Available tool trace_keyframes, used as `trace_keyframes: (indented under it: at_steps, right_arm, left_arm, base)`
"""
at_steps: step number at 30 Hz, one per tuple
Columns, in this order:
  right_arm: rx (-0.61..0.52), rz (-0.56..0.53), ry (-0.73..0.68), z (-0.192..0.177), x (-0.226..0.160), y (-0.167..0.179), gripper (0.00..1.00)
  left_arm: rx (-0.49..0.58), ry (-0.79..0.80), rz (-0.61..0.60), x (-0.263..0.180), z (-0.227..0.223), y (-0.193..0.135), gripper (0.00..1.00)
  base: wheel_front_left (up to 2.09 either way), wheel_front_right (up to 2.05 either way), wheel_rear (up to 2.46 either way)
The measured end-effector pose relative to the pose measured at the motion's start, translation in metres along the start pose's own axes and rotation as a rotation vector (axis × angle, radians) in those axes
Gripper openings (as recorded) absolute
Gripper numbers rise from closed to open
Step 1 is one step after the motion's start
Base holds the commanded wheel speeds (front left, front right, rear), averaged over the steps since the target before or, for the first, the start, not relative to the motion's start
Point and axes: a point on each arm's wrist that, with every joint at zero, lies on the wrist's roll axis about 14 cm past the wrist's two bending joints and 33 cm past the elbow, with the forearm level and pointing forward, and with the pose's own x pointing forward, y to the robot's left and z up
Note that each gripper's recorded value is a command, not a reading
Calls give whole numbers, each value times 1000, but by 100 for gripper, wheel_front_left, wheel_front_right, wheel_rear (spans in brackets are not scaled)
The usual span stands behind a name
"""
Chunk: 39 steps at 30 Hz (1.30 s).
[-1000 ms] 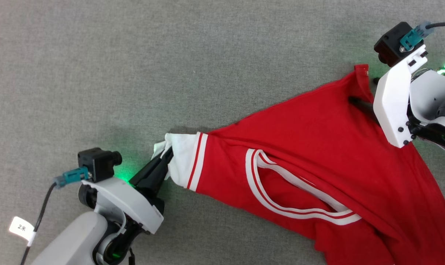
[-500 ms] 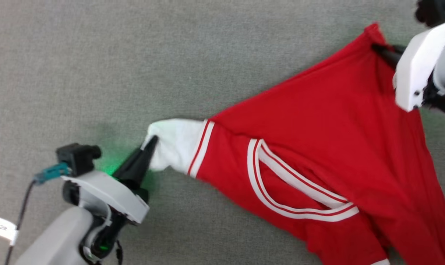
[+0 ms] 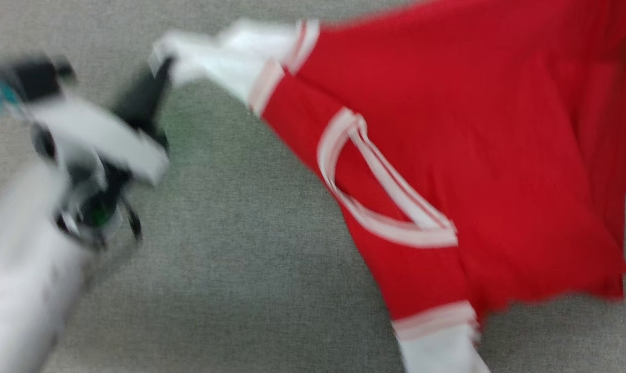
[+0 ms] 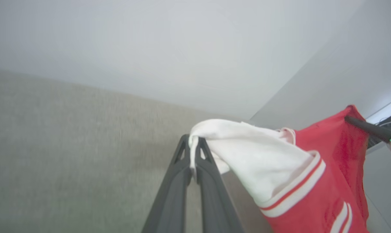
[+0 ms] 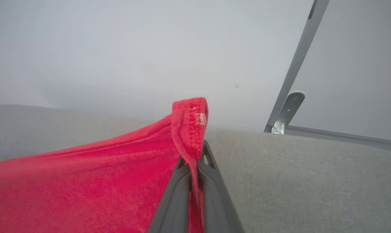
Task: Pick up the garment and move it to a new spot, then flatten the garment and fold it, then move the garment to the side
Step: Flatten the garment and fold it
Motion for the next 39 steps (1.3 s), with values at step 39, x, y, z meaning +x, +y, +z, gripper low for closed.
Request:
trace_keyframes:
  at_steps: [39]
  right_arm:
    - [-31, -117, -318, 103, 1, -18, 0]
  left_arm:
    - [-63, -367, -124, 93, 157, -61, 0]
  base:
    - [0, 0, 0]
